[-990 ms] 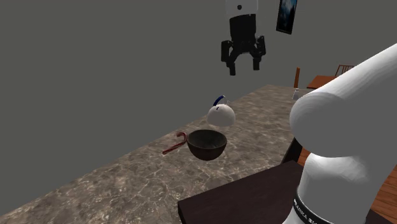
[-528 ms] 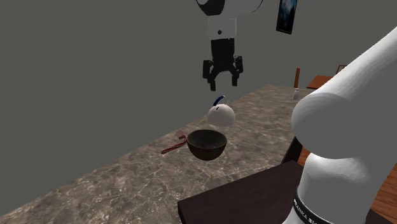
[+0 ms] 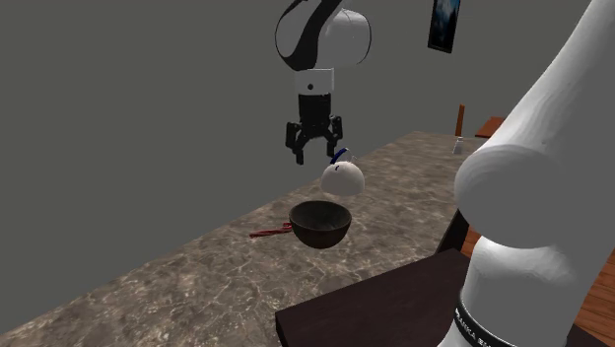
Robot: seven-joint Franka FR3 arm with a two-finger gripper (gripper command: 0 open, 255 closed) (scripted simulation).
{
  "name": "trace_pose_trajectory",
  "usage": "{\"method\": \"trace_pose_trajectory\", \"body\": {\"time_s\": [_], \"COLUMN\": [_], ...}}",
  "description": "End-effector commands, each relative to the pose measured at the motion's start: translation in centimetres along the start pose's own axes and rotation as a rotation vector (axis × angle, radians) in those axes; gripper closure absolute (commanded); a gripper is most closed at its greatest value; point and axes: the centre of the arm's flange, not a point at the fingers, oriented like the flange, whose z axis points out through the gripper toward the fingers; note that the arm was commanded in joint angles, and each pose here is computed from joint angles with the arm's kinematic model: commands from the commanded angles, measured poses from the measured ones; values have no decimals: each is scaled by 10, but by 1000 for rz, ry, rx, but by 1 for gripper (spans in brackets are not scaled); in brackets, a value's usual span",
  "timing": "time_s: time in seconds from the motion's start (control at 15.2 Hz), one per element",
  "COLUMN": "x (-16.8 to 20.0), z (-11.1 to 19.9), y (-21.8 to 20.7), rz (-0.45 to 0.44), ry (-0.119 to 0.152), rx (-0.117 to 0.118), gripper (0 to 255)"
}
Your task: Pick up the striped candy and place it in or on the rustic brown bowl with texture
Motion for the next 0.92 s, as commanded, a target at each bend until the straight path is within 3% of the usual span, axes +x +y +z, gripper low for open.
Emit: {"method": "trace_pose_trajectory", "body": {"time_s": [0.0, 0.86], "x": [17, 118], "z": [15, 108], "y": [-11, -91], "rz": [-22, -160], "ry": [14, 93], "rx": [11, 76], "gripper": [0, 0]}}
